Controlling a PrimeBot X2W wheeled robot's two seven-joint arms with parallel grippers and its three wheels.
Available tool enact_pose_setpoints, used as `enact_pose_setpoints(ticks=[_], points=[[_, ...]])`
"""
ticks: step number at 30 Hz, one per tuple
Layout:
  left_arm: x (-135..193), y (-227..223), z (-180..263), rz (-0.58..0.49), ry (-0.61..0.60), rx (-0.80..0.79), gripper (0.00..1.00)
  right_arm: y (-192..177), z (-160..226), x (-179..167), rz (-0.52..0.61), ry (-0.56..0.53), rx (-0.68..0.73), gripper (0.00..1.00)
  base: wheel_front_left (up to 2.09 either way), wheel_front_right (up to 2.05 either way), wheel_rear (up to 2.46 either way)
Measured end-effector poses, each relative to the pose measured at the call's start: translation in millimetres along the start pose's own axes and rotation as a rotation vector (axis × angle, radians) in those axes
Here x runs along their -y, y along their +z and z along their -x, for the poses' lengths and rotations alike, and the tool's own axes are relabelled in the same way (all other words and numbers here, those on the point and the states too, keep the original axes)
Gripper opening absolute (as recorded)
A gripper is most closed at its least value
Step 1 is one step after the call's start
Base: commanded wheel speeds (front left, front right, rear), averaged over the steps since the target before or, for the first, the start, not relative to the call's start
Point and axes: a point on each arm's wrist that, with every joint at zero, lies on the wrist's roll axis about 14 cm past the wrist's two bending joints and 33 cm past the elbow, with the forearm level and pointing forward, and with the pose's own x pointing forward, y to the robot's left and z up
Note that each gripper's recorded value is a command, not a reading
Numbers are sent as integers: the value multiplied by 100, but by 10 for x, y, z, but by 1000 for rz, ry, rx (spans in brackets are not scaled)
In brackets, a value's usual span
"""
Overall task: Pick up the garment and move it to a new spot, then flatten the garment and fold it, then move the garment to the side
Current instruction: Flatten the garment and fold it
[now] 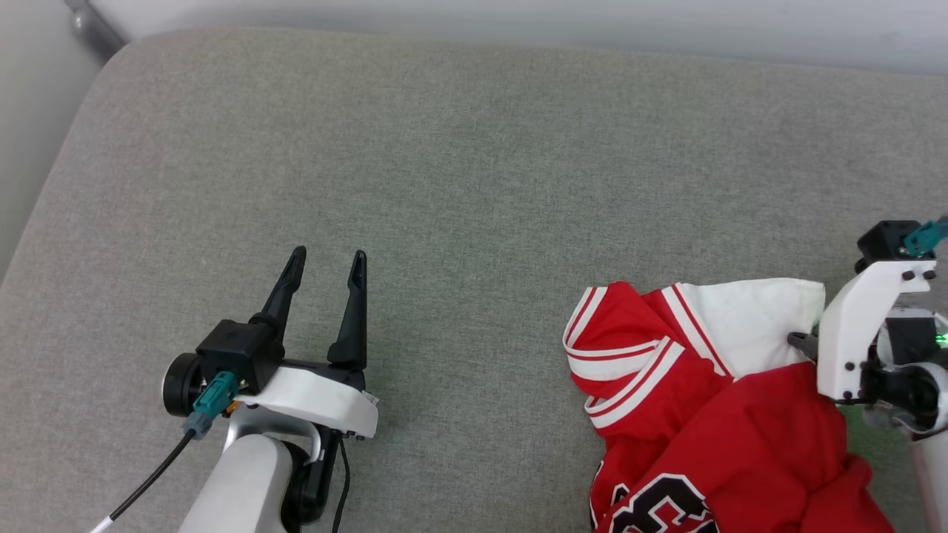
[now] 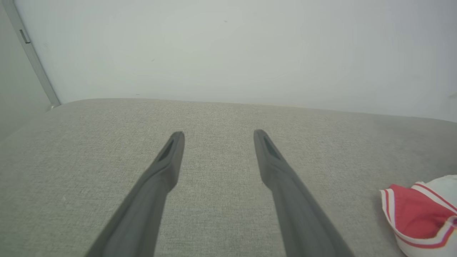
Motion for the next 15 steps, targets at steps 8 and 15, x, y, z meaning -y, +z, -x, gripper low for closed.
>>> enact_pose_setpoints(ticks=[8, 15], points=[[121, 101, 27, 11, -32, 31, 100, 351, 578, 467, -24, -130, 228, 0, 0, 0, 0], [186, 113, 62, 11, -49, 33, 100, -176, 895, 1200, -220, -301, 223, 0, 0, 0, 0]])
